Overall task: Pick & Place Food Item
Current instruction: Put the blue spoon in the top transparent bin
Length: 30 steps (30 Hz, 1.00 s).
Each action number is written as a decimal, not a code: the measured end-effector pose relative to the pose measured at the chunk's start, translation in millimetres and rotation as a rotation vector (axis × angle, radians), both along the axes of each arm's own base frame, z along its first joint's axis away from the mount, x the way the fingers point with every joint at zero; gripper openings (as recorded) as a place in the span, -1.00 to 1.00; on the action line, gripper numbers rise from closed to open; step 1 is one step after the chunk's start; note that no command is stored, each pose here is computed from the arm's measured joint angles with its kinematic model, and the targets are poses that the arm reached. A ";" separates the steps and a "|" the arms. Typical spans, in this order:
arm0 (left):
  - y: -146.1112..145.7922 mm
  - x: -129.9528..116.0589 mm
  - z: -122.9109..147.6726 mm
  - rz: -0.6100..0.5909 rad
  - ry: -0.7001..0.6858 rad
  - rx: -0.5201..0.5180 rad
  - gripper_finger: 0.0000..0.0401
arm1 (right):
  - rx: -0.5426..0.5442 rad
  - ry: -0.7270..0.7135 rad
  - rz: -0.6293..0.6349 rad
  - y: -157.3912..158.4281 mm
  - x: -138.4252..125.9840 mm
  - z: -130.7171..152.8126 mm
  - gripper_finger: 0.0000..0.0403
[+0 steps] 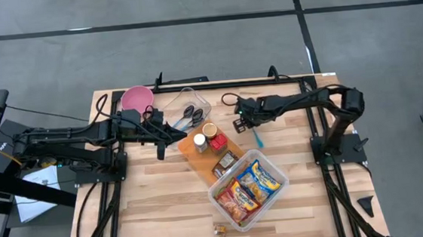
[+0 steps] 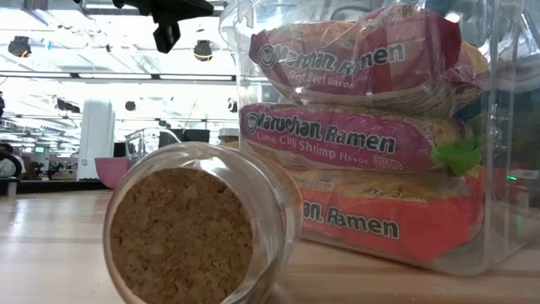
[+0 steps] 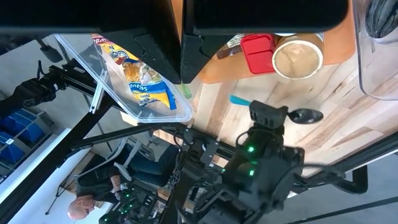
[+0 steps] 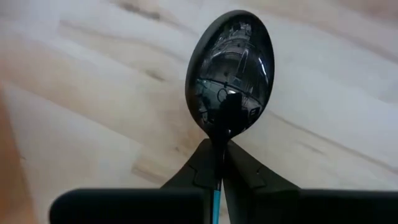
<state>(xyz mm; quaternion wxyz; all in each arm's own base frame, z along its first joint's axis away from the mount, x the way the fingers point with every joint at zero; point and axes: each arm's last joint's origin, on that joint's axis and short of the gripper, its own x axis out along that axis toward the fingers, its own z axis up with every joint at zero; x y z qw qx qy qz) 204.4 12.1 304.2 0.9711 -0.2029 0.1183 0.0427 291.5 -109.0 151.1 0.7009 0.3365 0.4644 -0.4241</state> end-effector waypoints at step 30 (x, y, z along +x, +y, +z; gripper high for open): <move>5.6 1.0 8.7 0.179 -0.080 0.100 -0.83 | -0.263 -0.351 0.008 62.7 -18.0 101.6 -0.97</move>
